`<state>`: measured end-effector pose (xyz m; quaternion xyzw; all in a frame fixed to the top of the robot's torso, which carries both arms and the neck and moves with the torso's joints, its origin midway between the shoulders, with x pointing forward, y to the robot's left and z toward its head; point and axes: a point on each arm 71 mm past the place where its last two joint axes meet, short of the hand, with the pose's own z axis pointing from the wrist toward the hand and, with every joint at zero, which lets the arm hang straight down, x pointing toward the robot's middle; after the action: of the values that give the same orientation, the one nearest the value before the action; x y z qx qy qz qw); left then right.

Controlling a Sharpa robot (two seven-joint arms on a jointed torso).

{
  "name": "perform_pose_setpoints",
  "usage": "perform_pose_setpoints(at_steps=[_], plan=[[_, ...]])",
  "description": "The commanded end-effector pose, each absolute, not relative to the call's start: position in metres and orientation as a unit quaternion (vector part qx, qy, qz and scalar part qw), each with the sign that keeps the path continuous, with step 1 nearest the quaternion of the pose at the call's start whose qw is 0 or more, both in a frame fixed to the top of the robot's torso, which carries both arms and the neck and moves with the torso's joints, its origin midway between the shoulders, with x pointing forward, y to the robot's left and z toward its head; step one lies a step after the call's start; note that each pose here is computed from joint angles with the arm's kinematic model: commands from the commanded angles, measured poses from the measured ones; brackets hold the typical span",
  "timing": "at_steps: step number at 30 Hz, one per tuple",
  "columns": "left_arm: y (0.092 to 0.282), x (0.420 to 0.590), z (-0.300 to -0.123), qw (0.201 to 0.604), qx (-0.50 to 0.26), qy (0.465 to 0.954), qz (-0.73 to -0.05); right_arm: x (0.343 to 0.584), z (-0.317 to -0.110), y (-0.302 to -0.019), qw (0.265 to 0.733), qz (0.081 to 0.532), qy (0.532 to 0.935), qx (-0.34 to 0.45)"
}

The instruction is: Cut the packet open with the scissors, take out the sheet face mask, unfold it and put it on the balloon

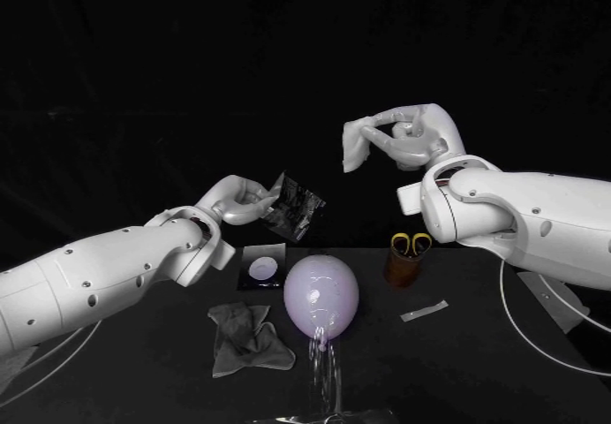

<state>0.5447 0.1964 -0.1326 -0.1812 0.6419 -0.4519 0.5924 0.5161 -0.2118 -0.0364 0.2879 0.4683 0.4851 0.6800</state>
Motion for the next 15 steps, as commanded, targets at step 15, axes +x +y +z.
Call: perform_pose_setpoints(at_steps=[15], plan=[[0.295, 0.521, -0.143, 0.561, -0.214, 0.7, -0.387, 0.497, -0.061, -0.221, 0.647, 0.496, 0.503, 0.287]])
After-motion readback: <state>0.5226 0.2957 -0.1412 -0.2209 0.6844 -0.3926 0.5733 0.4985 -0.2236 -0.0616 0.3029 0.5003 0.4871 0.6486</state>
